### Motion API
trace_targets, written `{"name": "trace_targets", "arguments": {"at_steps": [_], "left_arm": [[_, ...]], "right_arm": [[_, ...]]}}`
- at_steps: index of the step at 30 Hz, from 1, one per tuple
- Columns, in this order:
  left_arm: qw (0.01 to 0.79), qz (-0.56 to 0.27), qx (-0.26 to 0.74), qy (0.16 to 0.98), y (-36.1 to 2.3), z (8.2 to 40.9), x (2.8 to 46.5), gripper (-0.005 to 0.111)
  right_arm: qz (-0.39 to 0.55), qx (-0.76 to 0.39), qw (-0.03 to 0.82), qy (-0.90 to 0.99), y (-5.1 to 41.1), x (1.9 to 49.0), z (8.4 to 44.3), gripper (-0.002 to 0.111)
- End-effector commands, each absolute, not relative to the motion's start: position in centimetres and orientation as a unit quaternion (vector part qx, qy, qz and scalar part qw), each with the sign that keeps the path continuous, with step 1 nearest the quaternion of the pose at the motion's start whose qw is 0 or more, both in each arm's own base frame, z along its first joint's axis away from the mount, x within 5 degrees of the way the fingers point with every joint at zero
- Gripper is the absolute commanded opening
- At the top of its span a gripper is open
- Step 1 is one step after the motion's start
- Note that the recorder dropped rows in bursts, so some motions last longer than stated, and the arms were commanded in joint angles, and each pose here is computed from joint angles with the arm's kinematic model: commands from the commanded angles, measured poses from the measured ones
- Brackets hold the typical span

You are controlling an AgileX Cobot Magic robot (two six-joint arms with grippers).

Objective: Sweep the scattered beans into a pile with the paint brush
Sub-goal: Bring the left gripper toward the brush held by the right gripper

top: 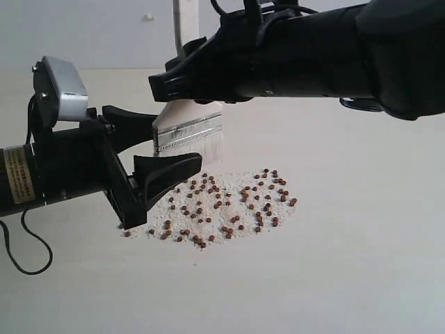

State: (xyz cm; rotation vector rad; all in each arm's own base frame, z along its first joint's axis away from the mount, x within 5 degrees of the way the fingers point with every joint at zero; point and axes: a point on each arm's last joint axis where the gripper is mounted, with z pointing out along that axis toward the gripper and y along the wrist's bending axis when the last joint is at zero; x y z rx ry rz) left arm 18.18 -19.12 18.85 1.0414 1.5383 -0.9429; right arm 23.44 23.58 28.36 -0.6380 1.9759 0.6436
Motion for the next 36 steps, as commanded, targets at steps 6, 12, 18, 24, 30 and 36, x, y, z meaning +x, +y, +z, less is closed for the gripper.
{"name": "trace_targets", "arguments": {"at_steps": [6,12,18,24,30,36], "left_arm": [[0.502,-0.390,0.415,0.652,-19.3,18.3,18.6,0.072],[0.498,-0.389,0.415,0.655,-19.3,18.1,18.6,0.072],[0.490,-0.392,0.411,0.661,-19.4,17.7,18.7,0.071],[0.488,-0.392,0.411,0.663,-19.4,17.6,18.7,0.052],[0.486,-0.392,0.417,0.660,-19.4,17.5,18.6,0.015],[0.492,-0.397,0.416,0.654,-19.5,17.7,18.6,0.000]], "right_arm": [[0.266,-0.263,0.467,0.801,23.8,23.5,28.7,0.000],[0.267,-0.263,0.450,0.811,24.2,23.7,27.6,0.000],[0.263,-0.264,0.443,0.815,24.4,23.9,26.9,0.000],[0.269,-0.269,0.438,0.815,24.5,23.8,26.9,0.000],[0.272,-0.272,0.435,0.815,24.6,23.7,26.9,0.000],[0.281,-0.276,0.427,0.814,24.7,23.5,26.9,0.000]]}}
